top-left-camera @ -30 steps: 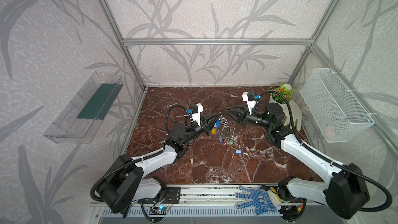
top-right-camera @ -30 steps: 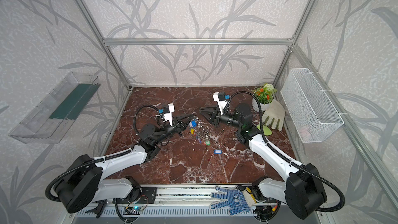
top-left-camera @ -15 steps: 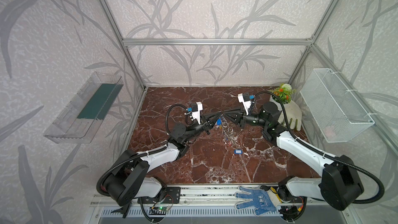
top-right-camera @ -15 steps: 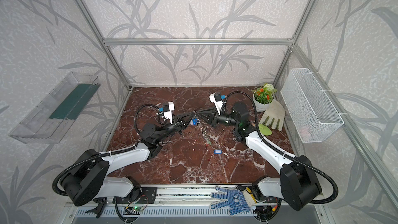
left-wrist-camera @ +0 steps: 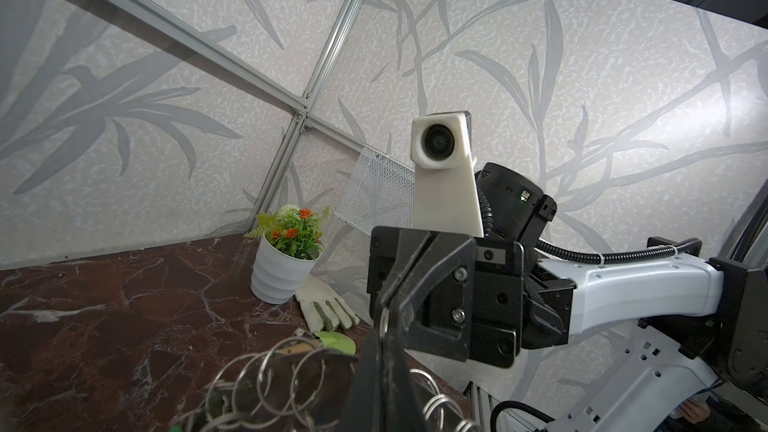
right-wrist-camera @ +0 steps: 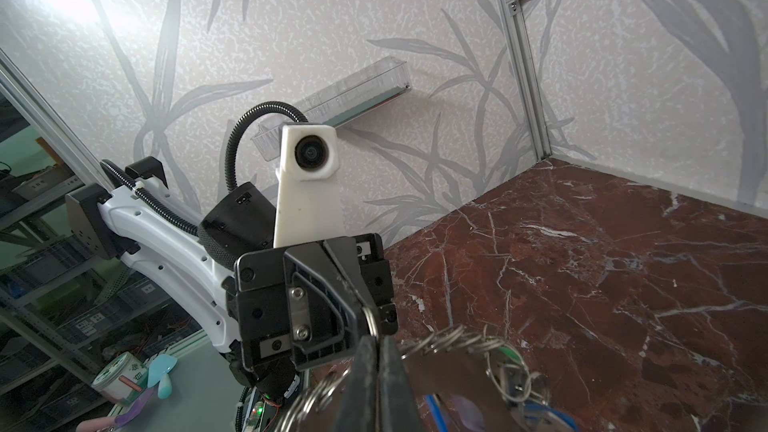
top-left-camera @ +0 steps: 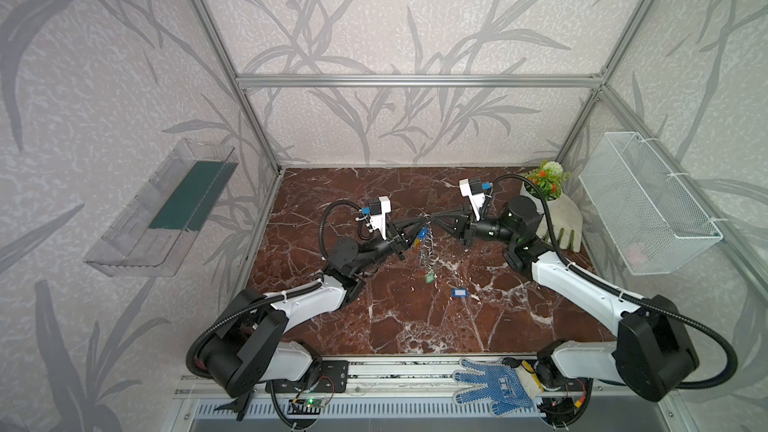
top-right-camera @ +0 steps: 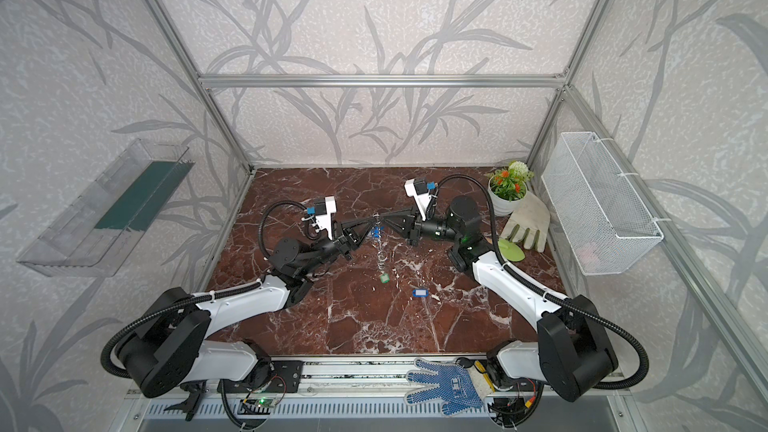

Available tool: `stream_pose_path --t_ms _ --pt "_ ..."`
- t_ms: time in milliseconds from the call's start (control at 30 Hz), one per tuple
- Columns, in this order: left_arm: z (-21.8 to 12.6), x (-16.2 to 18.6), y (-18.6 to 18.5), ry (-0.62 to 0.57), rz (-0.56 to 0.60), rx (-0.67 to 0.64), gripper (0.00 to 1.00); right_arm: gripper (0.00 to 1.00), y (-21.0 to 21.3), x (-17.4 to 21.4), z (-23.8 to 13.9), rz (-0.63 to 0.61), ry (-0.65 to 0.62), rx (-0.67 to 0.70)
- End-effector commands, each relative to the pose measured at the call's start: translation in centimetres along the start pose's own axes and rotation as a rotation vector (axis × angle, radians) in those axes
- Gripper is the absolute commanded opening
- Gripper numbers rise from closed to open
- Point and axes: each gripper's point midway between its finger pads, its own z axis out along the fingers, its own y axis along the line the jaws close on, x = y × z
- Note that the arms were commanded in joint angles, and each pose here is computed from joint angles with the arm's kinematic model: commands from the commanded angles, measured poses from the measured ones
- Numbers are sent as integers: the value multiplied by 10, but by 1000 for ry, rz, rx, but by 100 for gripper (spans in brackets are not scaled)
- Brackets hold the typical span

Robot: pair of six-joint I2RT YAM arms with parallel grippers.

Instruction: Put the keys on the keyring

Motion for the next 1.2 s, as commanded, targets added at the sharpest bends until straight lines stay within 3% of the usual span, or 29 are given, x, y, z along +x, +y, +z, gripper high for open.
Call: stream_pose_path --t_ms 0,867,1167 --pt "6 -38 -26 -101 62 87 0 6 12 -8 3 -22 -7 -60" --pt "9 -33 -17 -84 52 54 0 13 21 -2 7 -23 14 -117" --pt "9 -34 -16 -83 54 50 0 4 22 -2 7 -23 13 -127"
